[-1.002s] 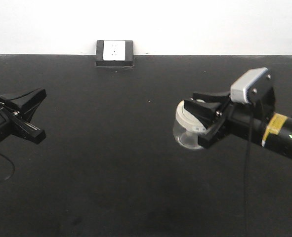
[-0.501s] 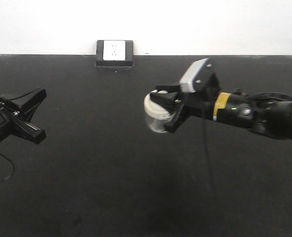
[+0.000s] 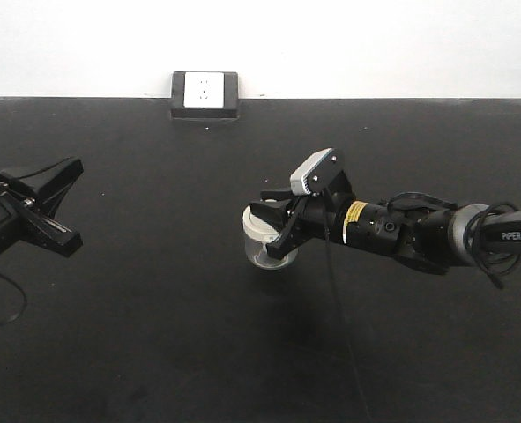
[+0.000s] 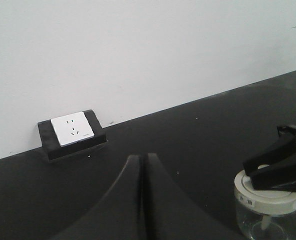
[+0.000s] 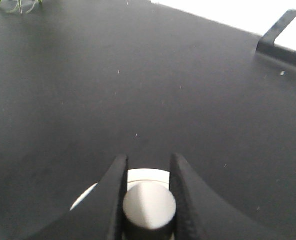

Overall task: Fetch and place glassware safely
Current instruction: 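Move the right gripper with the jar toward the bench center, then lower the jar onto the bench and open the right gripper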

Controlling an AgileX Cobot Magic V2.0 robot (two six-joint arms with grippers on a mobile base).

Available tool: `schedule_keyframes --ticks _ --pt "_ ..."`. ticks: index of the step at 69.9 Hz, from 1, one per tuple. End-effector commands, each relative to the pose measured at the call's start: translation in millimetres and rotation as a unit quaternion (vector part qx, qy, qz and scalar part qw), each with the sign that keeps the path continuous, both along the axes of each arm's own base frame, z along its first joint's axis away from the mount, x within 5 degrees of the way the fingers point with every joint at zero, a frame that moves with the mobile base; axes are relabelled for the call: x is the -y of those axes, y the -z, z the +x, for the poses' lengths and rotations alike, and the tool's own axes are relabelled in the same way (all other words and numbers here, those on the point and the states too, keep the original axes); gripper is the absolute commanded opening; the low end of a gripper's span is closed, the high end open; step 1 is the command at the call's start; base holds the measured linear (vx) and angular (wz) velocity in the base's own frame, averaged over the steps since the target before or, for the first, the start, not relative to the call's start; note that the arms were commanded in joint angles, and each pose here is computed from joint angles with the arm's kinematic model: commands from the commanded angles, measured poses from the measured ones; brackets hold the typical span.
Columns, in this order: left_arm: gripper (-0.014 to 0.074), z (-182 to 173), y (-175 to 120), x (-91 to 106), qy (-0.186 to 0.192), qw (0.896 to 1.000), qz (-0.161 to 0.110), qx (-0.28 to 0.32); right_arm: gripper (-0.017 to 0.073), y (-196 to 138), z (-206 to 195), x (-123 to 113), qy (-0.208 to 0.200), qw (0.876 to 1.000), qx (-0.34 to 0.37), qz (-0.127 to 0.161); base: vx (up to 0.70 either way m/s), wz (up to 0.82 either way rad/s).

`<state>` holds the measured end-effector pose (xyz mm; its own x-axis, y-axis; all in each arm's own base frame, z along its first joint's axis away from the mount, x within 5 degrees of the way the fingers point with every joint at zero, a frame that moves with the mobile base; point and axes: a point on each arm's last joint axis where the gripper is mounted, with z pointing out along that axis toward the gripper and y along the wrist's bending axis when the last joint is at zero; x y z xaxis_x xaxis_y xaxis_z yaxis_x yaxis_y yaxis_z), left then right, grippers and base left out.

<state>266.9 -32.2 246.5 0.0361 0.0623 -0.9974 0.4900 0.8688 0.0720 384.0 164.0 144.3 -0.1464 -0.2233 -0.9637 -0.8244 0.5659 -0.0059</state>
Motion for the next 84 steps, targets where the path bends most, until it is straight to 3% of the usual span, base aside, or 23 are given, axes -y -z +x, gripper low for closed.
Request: schedule_keyframes --ticks 1,19,30,38,52,59,84 --pt "-0.0007 -1.0 -19.3 0.8 0.005 0.998 -0.028 0.049 -0.0001 -34.7 5.4 -2.0 -0.007 0.997 0.058 0.058 0.00 0.00" --pt "-0.0007 -1.0 -19.3 0.8 0.005 0.998 -0.028 0.049 0.0004 -27.6 6.1 -2.3 -0.007 0.997 0.049 0.055 0.00 0.00" --pt "-0.0007 -1.0 -19.3 0.8 0.005 0.998 -0.028 0.049 0.0078 -27.5 6.0 -2.4 -0.007 0.997 0.044 0.058 0.00 0.00" --pt "-0.0007 -1.0 -19.3 0.8 0.005 0.998 -0.028 0.049 0.0218 -27.9 5.8 -2.6 -0.008 0.997 0.045 0.061 0.00 0.00" --pt "-0.0007 -1.0 -19.3 0.8 0.005 0.998 -0.028 0.049 0.0596 -28.7 5.4 -2.9 -0.011 0.997 0.046 0.065 0.00 0.00" --pt "-0.0007 -1.0 -19.3 0.8 0.005 0.998 -0.028 0.049 0.0730 -29.5 5.0 -3.3 -0.012 0.996 0.042 0.073 0.00 0.00" --pt "-0.0007 -1.0 -19.3 0.8 0.005 0.998 -0.028 0.049 0.0680 -37.8 3.6 -3.2 -0.014 0.996 0.045 0.078 0.00 0.00"
